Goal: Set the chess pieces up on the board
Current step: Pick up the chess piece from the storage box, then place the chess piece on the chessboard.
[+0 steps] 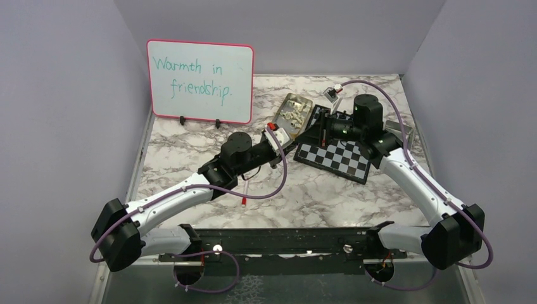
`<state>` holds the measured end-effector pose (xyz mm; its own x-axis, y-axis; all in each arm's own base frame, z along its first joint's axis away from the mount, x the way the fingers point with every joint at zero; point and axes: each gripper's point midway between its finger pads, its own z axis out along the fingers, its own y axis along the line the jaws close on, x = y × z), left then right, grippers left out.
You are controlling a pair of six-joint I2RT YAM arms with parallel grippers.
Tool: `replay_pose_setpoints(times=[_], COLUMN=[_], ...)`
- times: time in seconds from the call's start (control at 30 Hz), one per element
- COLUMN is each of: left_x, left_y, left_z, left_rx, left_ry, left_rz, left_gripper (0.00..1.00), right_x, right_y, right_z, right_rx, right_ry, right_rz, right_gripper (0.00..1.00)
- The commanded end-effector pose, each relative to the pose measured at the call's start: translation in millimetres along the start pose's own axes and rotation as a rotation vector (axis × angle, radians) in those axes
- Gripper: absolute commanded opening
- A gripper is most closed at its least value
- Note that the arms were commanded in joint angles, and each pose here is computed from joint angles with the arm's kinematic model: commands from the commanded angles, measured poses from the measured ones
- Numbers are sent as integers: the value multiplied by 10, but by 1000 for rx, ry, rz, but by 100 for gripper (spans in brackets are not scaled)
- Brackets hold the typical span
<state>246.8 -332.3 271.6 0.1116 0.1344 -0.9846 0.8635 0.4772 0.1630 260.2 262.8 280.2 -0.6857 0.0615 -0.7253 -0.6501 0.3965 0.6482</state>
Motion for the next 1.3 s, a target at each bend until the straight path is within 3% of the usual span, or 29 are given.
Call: replay_pose_setpoints(times=[0.0, 0.2, 0.27, 0.5, 0.53, 0.57, 0.9, 1.27], left_x=[-100, -46, -29, 89, 117, 137, 399, 792], left_y=[79, 89, 91, 101, 102, 105, 160, 563], left_z=[30, 38, 36, -42, -58, -75, -198, -424], left_rx=[-39, -46, -48, -69, -72, -75, -110, -243], left_ry=[-30, -17, -14, 12, 20, 26, 118, 272], left_rz=[-8, -7, -5, -5, -4, -2, -22, -335], left_gripper=[9, 9, 13, 60, 83, 97, 99, 99], right_x=[50, 50, 37, -184, -212, -223, -578, -763], right_y=[22, 15, -3, -282, -352, -427, -1083, -1995], right_z=[23, 30, 31, -64, -91, -121, -255, -112], right_rx=[-22, -22, -9, 216, 263, 313, 688, 940], right_ry=[16, 13, 3, -91, -98, -97, -71, 110], right_rz=[8, 15, 17, -4, -16, -17, -104, -98], right_gripper=[20, 4, 1, 1, 1, 1, 1, 1])
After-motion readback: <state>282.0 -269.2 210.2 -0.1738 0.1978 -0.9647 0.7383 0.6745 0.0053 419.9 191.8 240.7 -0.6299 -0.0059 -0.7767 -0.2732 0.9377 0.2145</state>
